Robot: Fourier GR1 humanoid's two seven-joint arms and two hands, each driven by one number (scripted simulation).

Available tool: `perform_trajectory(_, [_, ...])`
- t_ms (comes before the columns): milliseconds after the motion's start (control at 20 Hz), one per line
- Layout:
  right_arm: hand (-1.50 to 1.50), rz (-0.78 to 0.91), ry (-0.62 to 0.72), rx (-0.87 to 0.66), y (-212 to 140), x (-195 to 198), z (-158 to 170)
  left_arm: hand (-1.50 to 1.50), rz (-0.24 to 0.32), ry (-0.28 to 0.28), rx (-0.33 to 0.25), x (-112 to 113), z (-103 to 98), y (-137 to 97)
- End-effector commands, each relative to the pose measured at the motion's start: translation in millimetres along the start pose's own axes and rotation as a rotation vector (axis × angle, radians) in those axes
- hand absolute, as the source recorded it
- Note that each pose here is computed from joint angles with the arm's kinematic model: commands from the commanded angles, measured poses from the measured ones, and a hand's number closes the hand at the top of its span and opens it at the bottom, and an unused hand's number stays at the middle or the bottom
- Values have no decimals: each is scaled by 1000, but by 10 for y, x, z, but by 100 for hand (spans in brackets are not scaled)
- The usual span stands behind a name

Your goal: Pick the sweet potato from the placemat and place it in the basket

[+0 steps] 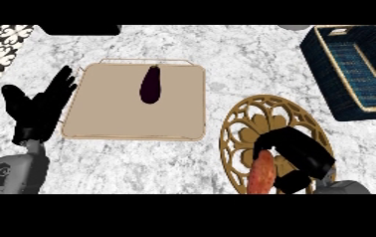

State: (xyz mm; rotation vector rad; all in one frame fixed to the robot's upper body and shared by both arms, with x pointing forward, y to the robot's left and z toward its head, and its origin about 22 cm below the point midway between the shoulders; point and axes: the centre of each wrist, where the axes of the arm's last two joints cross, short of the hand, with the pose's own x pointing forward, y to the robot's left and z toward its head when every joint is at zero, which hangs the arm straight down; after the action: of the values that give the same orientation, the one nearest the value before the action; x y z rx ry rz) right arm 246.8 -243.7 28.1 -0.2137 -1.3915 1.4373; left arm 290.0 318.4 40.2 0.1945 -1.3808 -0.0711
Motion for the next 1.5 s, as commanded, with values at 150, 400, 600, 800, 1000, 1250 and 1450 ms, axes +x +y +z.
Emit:
perform_trajectory(150, [150,25,-15,35,232,-97,-128,0,-14,-14,15,-32,-12,48])
perform_trajectory(400, [150,-155,526,-319,-241,-142,-383,0,-1,-13,-16,9,-36,-74])
perform_trajectory(600, [150,-258,771,-517,-473,-192,-408,0,-9,-39,-15,66,-48,-71])
perform_trajectory(800, [150,-391,884,-790,-939,-35,-556,0,-8,-59,-67,128,-82,-195])
perform_trajectory(1000, [150,-464,881,-1121,-1484,278,-685,0,-8,-74,-108,149,-112,-315])
perform_trajectory(1250, [150,-373,918,-1403,-1981,709,-912,0,-26,-91,-142,289,-175,-374])
perform_trajectory(1450, [150,-338,1028,-1524,-2327,816,-1017,0,-37,-88,-155,283,-189,-465])
